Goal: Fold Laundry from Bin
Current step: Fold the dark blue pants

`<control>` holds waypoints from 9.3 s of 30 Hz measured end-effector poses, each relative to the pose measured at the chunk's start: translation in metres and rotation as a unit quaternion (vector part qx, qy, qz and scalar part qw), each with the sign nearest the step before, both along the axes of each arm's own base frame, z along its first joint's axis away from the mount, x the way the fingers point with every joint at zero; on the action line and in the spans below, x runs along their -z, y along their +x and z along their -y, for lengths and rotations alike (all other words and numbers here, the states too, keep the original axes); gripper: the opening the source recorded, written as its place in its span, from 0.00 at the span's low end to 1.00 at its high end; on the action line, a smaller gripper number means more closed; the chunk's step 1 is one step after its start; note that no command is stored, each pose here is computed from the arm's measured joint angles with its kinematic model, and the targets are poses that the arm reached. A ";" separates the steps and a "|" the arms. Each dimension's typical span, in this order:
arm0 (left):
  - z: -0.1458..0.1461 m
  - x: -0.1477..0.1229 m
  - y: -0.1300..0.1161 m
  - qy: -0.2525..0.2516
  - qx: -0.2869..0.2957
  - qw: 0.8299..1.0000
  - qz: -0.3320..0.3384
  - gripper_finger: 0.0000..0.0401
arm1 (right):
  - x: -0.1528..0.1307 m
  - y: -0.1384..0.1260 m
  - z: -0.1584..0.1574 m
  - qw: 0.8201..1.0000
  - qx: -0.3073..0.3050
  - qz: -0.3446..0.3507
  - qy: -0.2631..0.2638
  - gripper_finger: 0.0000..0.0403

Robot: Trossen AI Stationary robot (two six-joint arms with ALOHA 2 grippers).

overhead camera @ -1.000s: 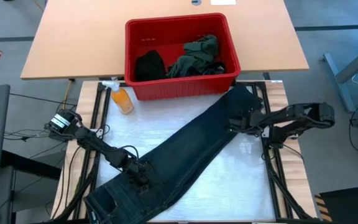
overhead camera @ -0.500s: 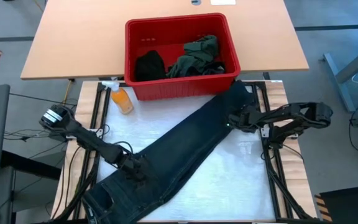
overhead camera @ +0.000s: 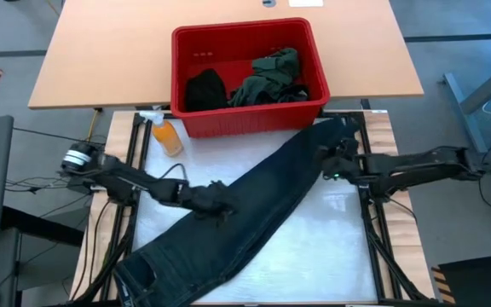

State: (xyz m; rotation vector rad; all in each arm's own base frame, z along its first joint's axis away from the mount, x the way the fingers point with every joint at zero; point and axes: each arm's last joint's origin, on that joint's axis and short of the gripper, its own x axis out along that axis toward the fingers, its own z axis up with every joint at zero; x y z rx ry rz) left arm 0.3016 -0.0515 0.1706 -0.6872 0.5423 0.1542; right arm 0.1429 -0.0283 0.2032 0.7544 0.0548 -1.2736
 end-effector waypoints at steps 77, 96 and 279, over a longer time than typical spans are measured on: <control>-0.004 -0.278 -0.129 0.259 0.040 0.959 -0.111 0.00 | -0.011 0.342 -0.266 0.764 -0.503 -0.246 -0.320 0.13; 0.007 -0.242 -0.124 0.247 0.012 0.956 -0.160 0.00 | -0.064 0.335 -0.231 0.575 -0.790 -0.213 -0.013 0.59; 0.147 -0.015 -0.113 0.069 0.075 0.993 -0.052 0.00 | 0.060 0.210 -0.183 0.796 -0.599 0.080 -0.025 0.05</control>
